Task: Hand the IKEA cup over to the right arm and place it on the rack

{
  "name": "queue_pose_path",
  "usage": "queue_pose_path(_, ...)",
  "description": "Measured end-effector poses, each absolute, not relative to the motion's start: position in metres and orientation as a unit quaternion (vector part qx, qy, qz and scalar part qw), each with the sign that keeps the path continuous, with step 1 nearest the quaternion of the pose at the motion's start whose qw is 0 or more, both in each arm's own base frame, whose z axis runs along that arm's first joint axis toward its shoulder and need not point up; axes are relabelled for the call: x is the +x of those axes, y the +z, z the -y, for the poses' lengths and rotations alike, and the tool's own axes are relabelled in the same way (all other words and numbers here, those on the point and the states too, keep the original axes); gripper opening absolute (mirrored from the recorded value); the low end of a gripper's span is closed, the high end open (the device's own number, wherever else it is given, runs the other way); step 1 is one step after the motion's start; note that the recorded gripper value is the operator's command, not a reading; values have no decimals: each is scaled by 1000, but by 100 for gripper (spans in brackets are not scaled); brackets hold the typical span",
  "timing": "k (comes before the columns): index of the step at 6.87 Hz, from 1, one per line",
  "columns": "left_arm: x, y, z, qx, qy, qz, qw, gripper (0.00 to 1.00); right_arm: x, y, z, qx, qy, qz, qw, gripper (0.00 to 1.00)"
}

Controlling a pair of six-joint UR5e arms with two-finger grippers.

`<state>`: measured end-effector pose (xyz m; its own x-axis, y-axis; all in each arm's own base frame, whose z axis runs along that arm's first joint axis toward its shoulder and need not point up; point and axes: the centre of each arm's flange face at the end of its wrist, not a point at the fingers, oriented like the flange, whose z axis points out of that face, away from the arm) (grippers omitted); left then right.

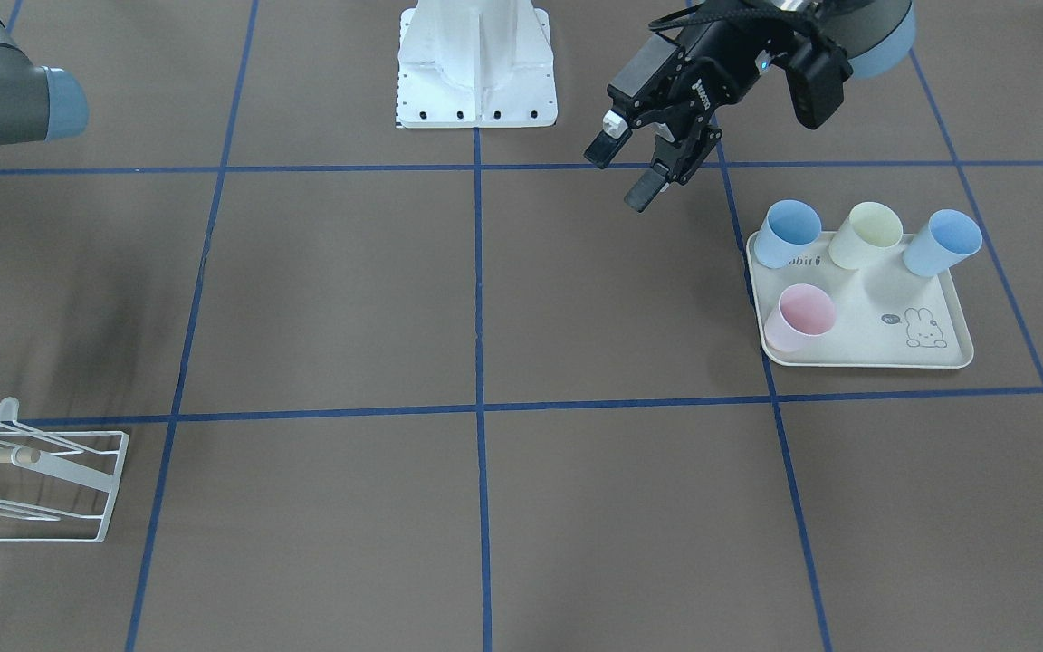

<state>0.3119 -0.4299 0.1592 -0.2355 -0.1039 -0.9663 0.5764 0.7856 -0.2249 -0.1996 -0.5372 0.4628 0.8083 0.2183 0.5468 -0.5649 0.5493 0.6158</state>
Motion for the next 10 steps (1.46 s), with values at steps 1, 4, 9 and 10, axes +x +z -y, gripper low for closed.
queue_pose_path(1, 312, 159, 430, 161, -285, -732, 597, 100, -202, 464, 540, 415, 229, 208, 856, 0)
queue_pose_path(4, 313, 160, 430, 160, -286, -732, 598, 100, -202, 468, 540, 414, 228, 205, 857, 0)
queue_pose_path(9, 315, 162, 431, 160, -286, -731, 599, 100, -202, 485, 540, 424, 231, 210, 850, 0)
queue_pose_path(10, 315, 162, 431, 159, -286, -730, 599, 100, -203, 490, 540, 424, 231, 211, 850, 24)
